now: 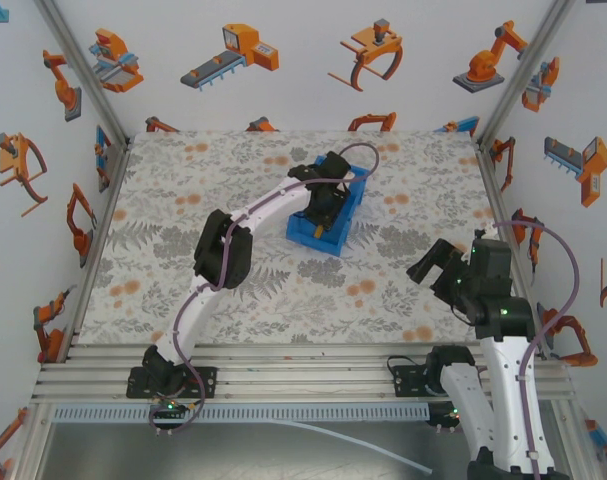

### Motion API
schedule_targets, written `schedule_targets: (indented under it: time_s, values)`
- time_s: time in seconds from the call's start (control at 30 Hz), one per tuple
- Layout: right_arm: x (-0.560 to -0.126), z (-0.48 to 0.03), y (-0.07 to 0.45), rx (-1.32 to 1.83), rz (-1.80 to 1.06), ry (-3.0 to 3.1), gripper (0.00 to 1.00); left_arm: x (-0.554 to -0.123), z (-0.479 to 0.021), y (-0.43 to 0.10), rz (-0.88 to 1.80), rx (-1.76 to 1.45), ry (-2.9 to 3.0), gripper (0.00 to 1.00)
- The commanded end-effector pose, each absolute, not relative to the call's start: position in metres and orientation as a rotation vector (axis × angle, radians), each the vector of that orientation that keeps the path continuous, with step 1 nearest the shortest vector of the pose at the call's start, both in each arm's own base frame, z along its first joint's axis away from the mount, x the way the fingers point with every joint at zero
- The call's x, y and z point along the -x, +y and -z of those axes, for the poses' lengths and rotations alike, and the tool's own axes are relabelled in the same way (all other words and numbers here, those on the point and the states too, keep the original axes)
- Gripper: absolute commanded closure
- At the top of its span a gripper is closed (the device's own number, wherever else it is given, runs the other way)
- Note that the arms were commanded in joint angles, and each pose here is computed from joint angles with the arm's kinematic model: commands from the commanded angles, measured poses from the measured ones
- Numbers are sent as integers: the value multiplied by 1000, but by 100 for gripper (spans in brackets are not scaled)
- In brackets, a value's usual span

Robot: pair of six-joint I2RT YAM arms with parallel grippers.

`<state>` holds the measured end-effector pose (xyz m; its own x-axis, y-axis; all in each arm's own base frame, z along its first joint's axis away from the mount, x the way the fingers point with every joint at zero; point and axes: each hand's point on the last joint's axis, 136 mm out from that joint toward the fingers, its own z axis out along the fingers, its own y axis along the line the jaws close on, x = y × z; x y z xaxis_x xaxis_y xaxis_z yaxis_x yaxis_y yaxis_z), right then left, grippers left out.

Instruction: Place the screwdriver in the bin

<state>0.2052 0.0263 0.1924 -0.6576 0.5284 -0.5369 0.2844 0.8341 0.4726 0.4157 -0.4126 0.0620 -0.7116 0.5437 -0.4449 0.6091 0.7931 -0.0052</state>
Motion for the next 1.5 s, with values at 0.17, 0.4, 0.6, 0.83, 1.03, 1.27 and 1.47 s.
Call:
schedule_targets:
  time_s: [0.17, 0.4, 0.6, 0.83, 1.03, 1.27, 1.47]
  values:
    - [-204, -188, 27, -577, -447, 2341, 1, -420, -106, -423, 236, -911, 2453, 54]
    - [-203, -193, 23, -593, -430, 2313, 1, -416, -157, -424, 279, -923, 2365, 49]
    - [-213, -211, 24, -567, -450, 2252, 1, -407, -217, -418, 333, -919, 2270, 40]
    - [-254, -230, 22, -552, -448, 2198, 1, -403, -285, -382, 226, -884, 2145, 18]
    - [-289, -230, 5, -540, -335, 2110, 1, -417, -300, -305, 201, -668, 2204, 9]
    - [-300, -231, -28, -402, -66, 1855, 1, -437, -268, -164, 71, -285, 2276, 1]
    - [-293, -202, -59, -391, 197, 1759, 1, -434, -202, -56, 16, 34, 2291, 3]
